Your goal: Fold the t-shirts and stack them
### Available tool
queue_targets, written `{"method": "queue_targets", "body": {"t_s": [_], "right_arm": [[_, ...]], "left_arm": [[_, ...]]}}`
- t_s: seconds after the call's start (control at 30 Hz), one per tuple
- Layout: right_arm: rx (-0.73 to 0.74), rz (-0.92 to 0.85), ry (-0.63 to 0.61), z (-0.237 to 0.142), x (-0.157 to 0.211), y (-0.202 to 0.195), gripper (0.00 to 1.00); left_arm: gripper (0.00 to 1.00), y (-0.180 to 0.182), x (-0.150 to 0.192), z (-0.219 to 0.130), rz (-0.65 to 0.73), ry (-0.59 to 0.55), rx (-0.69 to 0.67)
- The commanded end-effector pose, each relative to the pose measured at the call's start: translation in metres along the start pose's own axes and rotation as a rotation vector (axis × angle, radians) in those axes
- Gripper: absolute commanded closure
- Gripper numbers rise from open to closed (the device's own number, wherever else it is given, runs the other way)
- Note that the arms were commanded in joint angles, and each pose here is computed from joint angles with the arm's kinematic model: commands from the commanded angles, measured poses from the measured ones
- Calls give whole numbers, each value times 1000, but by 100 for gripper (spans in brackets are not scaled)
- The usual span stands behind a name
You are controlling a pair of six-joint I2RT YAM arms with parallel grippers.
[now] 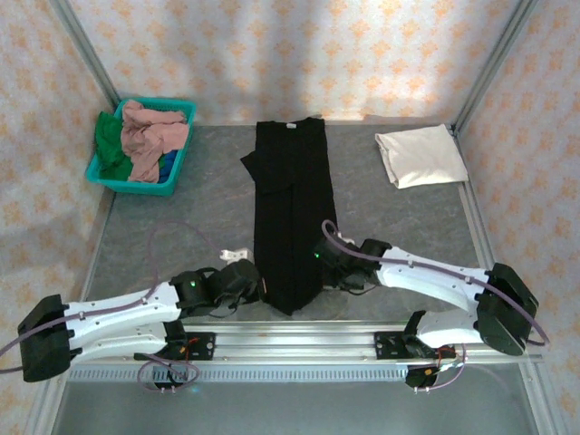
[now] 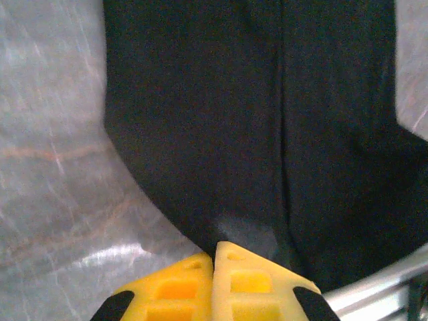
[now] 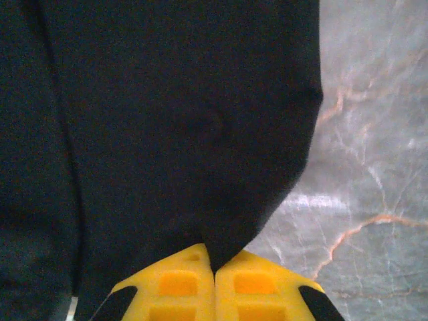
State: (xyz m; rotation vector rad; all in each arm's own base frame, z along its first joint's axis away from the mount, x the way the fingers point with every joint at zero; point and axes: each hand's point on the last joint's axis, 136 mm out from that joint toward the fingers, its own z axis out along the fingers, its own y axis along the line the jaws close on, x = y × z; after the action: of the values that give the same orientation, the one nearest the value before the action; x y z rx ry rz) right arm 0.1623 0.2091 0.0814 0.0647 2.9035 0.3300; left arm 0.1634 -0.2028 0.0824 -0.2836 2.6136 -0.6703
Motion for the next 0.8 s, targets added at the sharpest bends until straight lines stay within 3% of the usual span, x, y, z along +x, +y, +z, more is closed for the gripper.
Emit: {"method": "queue_targets", "body": {"t_s": [0.0, 0.17, 0.27, 0.47, 0.63, 0.77], "right_arm": [[62, -2, -77, -15, -36, -11, 100], [25, 26, -140, -27, -98, -2, 100], [-50, 55, -146, -20, -135, 7, 100], [-41, 76, -155, -14, -219, 6, 100], [-78, 72, -92, 7, -266, 14, 100], [-50, 74, -56, 27, -292, 11, 99]], "left_arm": [[100, -10, -38, -15, 42, -65, -22], [100, -19, -104, -6, -6, -103, -76], [100, -32, -129, 19, -44, -56, -55], [100, -47, -202, 42, -48, -43, -95], [100, -41, -254, 65, -78, -19, -119], [100, -30, -273, 91, -107, 31, -138]]}}
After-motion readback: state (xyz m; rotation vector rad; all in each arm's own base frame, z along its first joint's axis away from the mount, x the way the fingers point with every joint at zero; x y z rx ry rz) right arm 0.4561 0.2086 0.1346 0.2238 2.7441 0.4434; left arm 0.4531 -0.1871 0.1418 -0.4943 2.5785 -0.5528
